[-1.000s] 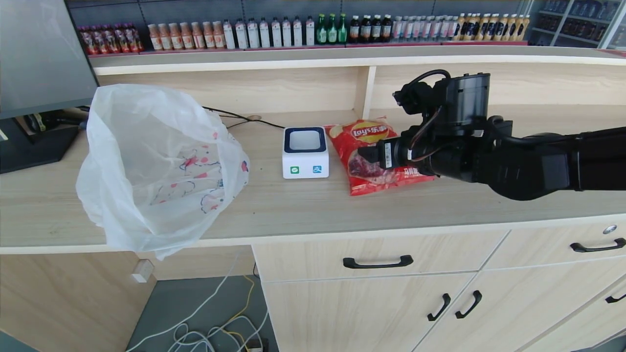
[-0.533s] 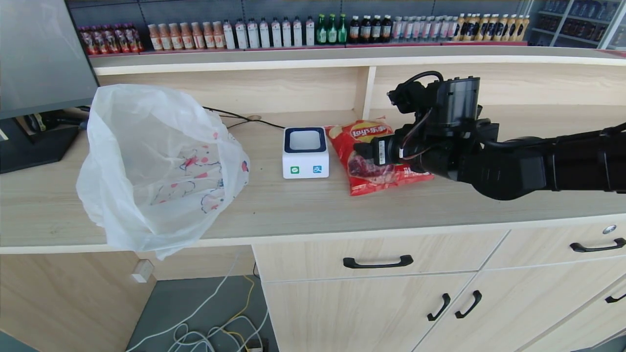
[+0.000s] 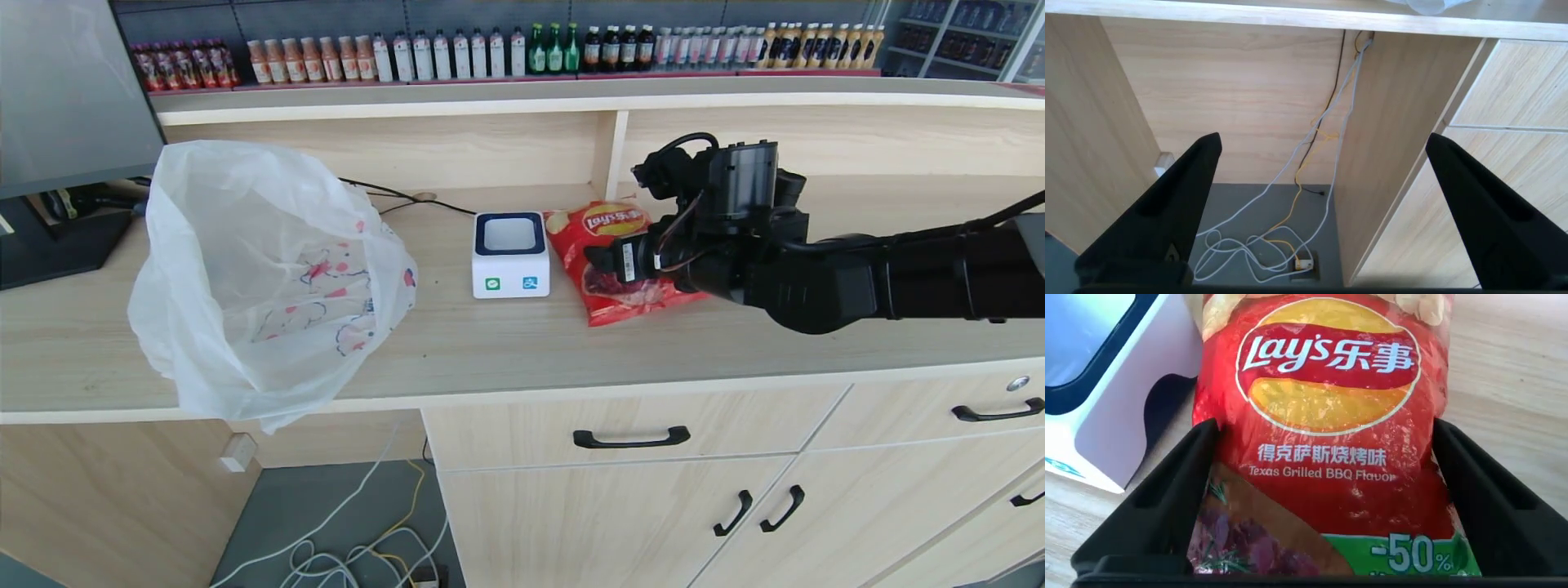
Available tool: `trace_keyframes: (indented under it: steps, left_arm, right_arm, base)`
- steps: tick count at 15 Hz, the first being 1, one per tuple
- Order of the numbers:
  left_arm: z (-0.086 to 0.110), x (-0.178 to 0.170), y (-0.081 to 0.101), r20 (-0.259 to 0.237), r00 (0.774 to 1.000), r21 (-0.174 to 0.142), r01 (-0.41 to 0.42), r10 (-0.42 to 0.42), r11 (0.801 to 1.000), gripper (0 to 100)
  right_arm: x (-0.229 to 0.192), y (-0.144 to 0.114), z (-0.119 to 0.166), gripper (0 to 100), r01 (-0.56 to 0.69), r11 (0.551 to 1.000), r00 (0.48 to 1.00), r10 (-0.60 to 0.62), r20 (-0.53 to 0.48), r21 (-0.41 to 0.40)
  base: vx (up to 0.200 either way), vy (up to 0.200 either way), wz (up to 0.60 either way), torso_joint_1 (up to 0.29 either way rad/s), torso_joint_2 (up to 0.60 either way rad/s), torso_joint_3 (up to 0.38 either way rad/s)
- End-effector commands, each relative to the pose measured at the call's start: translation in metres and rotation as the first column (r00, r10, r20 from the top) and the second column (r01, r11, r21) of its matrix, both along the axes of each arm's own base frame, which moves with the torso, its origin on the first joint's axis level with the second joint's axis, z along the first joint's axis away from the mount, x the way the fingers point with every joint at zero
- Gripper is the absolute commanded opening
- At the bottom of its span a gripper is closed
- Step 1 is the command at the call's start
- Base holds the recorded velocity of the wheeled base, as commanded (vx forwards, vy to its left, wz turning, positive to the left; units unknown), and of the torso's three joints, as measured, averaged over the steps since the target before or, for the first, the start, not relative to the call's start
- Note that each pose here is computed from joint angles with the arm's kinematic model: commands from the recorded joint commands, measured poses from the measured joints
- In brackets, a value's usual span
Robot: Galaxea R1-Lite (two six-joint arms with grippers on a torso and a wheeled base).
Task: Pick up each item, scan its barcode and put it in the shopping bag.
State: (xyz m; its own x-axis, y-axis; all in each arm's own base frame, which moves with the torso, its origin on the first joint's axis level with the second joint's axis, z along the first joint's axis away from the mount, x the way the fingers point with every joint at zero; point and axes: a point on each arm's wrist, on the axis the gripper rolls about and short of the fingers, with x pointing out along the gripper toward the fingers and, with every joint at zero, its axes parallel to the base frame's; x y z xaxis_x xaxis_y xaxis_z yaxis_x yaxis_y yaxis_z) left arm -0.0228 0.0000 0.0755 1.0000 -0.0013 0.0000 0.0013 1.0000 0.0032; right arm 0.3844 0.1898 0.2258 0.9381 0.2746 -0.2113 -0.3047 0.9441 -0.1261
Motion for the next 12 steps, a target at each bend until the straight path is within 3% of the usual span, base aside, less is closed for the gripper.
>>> trace_keyframes:
  steps: [1, 12]
  left_arm:
    - [0.000, 0.000, 0.000, 0.000, 1.000, 0.000, 0.000, 0.000, 1.000, 100]
    - [0.000, 0.000, 0.000, 0.000, 1.000, 0.000, 0.000, 0.000, 1.000, 100]
  right_arm:
    - [0.002, 0.001, -0.005, 100, -0.001, 1.000, 1.000, 0.001, -0.010, -0.005]
    - [0.013, -0.012, -0.016, 100, -0.005, 1.000, 0.999, 0.004, -0.054, -0.009]
  base:
    - [0.000, 0.000, 0.00, 0.000, 0.00, 0.000]
    - [0.000, 0.000, 0.00, 0.000, 0.00, 0.000]
